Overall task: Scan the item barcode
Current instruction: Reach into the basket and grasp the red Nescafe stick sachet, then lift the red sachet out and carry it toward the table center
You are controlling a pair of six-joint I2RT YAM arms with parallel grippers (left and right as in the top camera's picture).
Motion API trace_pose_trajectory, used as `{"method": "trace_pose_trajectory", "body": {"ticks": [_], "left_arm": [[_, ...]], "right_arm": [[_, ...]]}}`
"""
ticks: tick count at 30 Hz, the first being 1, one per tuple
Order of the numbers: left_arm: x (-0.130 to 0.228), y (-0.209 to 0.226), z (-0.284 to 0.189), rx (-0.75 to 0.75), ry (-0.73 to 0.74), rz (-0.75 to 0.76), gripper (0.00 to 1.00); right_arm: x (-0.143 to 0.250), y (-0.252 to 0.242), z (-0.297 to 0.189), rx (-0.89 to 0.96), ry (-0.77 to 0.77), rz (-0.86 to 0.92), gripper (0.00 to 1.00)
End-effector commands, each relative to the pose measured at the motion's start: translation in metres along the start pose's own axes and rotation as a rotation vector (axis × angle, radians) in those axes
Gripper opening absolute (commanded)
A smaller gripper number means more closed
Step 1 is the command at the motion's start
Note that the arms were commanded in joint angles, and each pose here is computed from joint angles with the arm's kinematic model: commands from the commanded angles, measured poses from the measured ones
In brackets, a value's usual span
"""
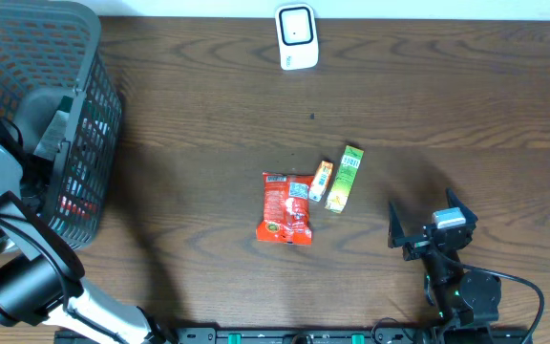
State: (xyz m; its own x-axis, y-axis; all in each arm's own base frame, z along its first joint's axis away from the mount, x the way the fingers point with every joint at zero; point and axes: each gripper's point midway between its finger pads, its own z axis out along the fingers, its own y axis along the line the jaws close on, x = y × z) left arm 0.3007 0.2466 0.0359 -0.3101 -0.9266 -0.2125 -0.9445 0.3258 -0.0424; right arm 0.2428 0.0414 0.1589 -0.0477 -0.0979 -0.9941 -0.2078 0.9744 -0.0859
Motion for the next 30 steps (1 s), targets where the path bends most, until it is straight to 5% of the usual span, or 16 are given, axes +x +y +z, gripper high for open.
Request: {"method": "trace_pose_trajectory", "body": {"ticks": [1, 10, 17, 21, 30], "left_arm": [[-0.02, -0.013, -0.044, 0.087, -0.094, 0.0, 0.07], [-0.044, -0.012, -0.218, 0.345, -0.492, -0.035, 0.07], [0.009, -0.025, -0.315, 0.532, -0.661, 0.116, 0.07], [0.059, -0.056, -0.33, 0.604, -0.638, 0.318, 0.07], [0.134, -0.101, -0.289, 0.365, -0.616, 0.631, 0.07]], "right_arm": [[0.0, 0.001, 0.0, -0.006, -0.002, 0.011, 0.99], [0.0, 0.001, 0.0, -0.006, -0.002, 0.011, 0.99], [0.0, 0.001, 0.0, -0.006, -0.002, 0.011, 0.99], [0.0, 0.001, 0.0, -0.006, -0.002, 0.011, 0.99], [0.0, 0.001, 0.0, -0.006, -0.002, 0.011, 0.99]]}}
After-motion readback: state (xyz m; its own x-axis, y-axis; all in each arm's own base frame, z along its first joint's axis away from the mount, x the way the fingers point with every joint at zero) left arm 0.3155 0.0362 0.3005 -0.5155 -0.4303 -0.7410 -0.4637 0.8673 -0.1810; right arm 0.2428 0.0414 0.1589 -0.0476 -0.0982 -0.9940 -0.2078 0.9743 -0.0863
